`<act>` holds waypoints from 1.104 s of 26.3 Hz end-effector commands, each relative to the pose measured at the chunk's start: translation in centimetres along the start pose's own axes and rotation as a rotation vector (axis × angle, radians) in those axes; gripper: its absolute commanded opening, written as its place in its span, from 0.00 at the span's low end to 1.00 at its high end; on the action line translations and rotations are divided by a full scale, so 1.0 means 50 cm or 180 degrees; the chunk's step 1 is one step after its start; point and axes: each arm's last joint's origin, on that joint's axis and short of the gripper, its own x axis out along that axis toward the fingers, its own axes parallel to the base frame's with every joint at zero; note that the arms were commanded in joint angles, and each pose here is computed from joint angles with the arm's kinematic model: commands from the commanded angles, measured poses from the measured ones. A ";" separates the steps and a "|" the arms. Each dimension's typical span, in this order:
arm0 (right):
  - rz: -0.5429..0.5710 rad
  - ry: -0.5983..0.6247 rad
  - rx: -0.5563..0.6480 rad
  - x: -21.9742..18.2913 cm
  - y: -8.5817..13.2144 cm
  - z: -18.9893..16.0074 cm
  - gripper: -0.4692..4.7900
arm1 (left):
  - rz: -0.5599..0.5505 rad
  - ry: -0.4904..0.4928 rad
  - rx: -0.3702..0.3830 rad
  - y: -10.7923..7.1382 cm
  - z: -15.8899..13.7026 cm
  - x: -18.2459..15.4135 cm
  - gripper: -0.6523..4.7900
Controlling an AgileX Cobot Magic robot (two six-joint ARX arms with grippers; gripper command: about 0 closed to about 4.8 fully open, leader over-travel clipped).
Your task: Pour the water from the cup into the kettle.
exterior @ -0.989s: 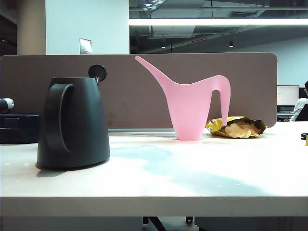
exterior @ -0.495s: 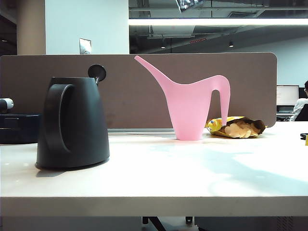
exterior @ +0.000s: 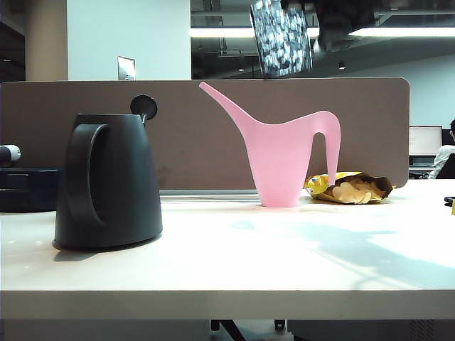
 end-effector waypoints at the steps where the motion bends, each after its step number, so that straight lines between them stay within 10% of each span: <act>1: -0.0028 -0.0210 0.0273 0.004 -0.010 -0.036 0.08 | 0.0009 -0.0051 0.0023 0.000 0.004 0.000 0.11; 11: 0.0017 0.0015 0.0847 0.041 -0.058 -0.227 0.08 | 0.0009 -0.0051 0.0023 0.000 0.004 0.000 0.11; 29: 0.0065 0.0419 0.0935 0.121 -0.039 -0.357 0.08 | 0.0009 -0.0052 0.0024 0.000 0.005 0.000 0.11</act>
